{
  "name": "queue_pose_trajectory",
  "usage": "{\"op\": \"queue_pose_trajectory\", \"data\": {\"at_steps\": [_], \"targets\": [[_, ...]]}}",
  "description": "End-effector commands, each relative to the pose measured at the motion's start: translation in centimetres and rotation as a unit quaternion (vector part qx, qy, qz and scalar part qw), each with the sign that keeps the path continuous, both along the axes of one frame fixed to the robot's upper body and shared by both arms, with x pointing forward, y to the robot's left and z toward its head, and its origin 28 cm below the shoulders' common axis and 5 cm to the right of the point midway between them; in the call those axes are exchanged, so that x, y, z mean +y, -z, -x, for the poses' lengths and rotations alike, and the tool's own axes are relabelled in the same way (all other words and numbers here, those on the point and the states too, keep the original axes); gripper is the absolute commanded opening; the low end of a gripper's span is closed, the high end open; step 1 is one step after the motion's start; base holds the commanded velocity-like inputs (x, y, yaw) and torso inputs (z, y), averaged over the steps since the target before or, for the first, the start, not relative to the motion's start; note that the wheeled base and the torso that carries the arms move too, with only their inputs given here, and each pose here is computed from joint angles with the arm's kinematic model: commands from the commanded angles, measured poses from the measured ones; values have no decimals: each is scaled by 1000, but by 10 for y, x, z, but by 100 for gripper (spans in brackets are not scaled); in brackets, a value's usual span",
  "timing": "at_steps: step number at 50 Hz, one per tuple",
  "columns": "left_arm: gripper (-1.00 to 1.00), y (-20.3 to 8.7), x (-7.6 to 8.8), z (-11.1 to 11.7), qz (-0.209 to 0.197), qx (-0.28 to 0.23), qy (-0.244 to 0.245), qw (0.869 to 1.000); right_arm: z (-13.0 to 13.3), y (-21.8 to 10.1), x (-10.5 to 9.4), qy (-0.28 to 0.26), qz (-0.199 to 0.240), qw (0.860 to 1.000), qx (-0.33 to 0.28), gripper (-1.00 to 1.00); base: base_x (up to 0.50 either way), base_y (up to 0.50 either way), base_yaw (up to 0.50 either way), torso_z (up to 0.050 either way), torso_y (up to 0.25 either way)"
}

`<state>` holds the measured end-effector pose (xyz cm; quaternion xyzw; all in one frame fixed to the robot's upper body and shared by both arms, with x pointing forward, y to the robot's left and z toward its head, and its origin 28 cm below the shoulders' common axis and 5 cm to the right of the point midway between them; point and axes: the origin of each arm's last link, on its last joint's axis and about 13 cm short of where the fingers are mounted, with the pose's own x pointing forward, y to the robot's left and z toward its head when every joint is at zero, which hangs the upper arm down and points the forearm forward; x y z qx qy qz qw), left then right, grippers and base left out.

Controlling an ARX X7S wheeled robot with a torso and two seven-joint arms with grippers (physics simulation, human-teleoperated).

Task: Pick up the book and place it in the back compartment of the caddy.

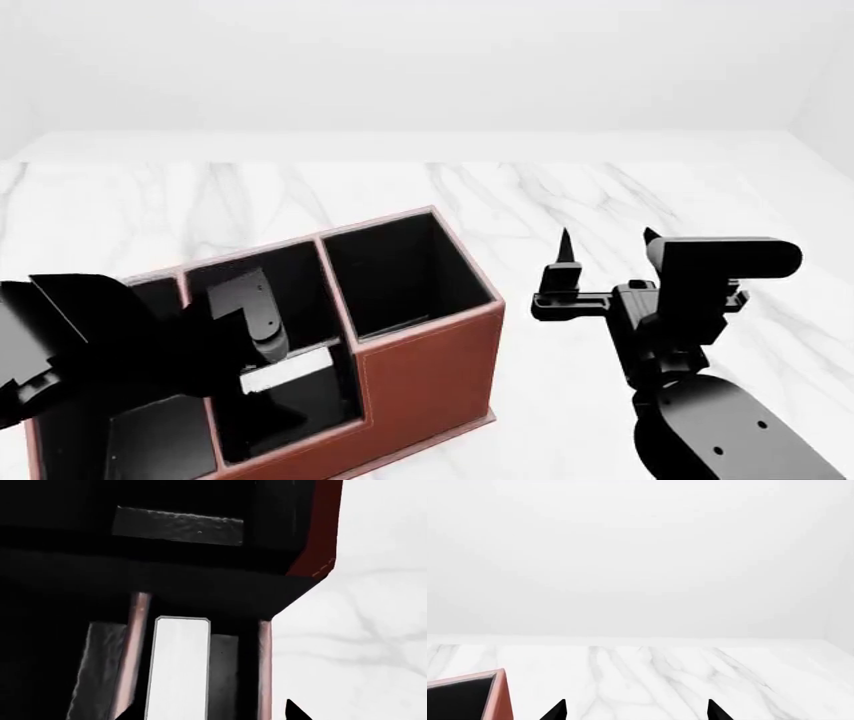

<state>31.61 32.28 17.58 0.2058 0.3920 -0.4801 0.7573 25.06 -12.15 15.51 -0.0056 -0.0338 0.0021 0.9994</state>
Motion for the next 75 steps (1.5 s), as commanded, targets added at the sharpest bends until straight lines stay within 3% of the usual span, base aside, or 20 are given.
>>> {"op": "queue_pose_trajectory", "data": {"at_steps": [1,13,35,44,48,64,72,75], "targets": [[100,-40,-5,6,-16,-65,-2,998,0,0,1,-1,1,1000,0,100,0,0,0,0,0],[100,-98,-11,31,-41,-109,-6,993,0,0,2,-5,-1,1000,0,100,0,0,0,0,0],[100,-118,-19,46,-53,-121,4,991,1,-4,2,-7,0,1000,-5,100,0,0,0,0,0],[100,-136,-24,73,-3,-163,10,987,2,-3,2,-6,1,1000,-5,100,0,0,0,0,0],[100,-140,-24,80,-22,-164,4,986,2,-4,2,-8,2,1000,-6,100,0,0,0,0,0],[100,-130,-28,111,13,-169,18,985,2,-5,3,-9,3,1000,-9,100,0,0,0,0,0],[100,-120,-19,119,89,-245,-27,965,3,-12,4,-6,16,999,-31,100,0,0,0,0,0],[100,-115,-17,118,92,-251,-32,963,2,-21,5,-4,20,999,-51,100,0,0,0,0,0]]}}
